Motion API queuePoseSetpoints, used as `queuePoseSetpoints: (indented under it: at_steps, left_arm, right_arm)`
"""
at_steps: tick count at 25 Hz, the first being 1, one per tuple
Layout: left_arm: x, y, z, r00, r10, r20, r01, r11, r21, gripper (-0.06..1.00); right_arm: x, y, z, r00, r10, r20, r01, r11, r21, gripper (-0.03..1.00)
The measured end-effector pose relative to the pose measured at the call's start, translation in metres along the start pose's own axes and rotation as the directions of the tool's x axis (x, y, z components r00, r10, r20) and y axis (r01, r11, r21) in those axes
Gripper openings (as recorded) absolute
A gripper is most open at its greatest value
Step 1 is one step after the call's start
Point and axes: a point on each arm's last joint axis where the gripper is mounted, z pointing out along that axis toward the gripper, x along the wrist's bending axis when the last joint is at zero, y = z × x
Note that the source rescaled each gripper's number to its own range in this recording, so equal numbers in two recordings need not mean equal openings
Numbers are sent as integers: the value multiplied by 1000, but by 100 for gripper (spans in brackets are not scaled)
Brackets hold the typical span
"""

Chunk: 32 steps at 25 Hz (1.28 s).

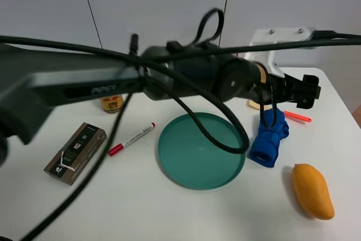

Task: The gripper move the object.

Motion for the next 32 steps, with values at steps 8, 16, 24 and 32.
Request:
queuePoseSetpoints:
  at_steps: [8, 16, 24, 32]
  left_arm:
    - [32, 47, -87, 799, 592, -110, -554, 794, 248, 100]
    - [164, 94, -187, 876, 273, -398, -168, 945, 280, 100]
    - [240, 108, -350, 712, 12, -702, 71, 994, 88, 100]
    - [207, 59, -437, 609, -107, -786, 157, 988, -13, 100]
  right_arm:
    - [0, 0, 0, 1000, 0, 0, 0, 1000, 0, 100]
    - [0, 0, 0, 1000, 0, 0, 0, 1000, 0, 100]
    - [0, 0, 0, 1000, 0, 0, 0, 1000, 0, 100]
    - [0, 0, 0, 1000, 0, 0, 0, 1000, 0, 100]
